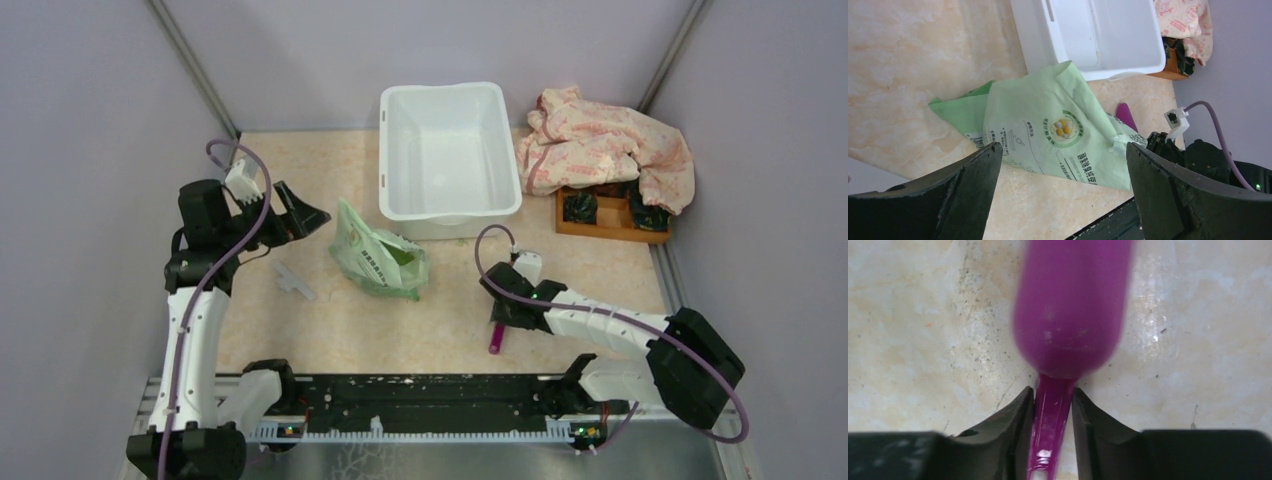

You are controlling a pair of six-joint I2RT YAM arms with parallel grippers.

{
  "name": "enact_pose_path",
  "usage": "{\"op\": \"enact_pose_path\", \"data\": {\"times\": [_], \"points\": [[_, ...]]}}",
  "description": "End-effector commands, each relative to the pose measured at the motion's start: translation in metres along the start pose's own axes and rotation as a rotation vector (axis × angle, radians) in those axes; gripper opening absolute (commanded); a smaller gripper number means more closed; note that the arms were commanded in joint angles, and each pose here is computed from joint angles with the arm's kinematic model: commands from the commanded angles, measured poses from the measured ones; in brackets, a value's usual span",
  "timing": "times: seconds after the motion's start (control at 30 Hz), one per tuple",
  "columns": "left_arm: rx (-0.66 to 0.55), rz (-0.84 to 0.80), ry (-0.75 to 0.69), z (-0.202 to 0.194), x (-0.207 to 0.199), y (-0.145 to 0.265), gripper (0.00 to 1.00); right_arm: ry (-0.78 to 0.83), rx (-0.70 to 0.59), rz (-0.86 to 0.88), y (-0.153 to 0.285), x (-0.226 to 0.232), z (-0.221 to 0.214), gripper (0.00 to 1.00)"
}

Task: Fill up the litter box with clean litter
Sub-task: Pick up the spatula from the center of the board.

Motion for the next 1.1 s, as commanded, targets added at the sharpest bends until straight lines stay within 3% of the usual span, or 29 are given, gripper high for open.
{"op": "enact_pose_path", "data": {"times": [0.0, 0.07, 0.13, 0.33, 0.5, 0.73, 0.9, 1.07], "points": [[-0.004, -0.09, -0.055, 0.0, -0.022, 0.014, 0.99, 0.058, -0.01, 0.068, -0.002, 0.01, 0.004, 0.23], [-0.002, -0.117, -0.059, -0.002, -0.027, 0.018, 0.99, 0.102, -0.032, 0.096, 0.007, 0.014, 0.014, 0.06], [0.006, -0.179, -0.066, -0.005, -0.035, 0.023, 0.99, 0.146, -0.071, 0.145, 0.025, 0.02, 0.028, 0.0], [0.0, -0.382, -0.102, -0.007, -0.064, 0.036, 0.99, 0.25, -0.29, 0.398, 0.121, 0.028, 0.079, 0.0], [0.058, -0.586, -0.112, -0.01, -0.088, 0.046, 0.99, 0.359, -0.391, 0.846, 0.199, 0.061, 0.09, 0.0], [0.052, -0.735, -0.227, -0.01, -0.113, 0.068, 0.99, 0.439, -0.377, 1.51, 0.29, 0.103, 0.085, 0.0], [0.035, -0.787, -0.266, -0.009, -0.123, 0.078, 0.99, 0.496, -0.382, 1.746, 0.323, 0.117, 0.093, 0.0], [-0.023, -0.819, -0.321, -0.011, -0.128, 0.086, 0.99, 0.509, -0.306, 1.912, 0.344, 0.129, 0.1, 0.0]]}}
Point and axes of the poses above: each gripper's point midway between its finger pads, its own y axis back along the fingers, its own x axis along the line the jaws close on, z = x × y, the point moved 5 cm from there along y, back along the fingers, and after that the axes turned 8 degrees about y, right-handed, at the moved point
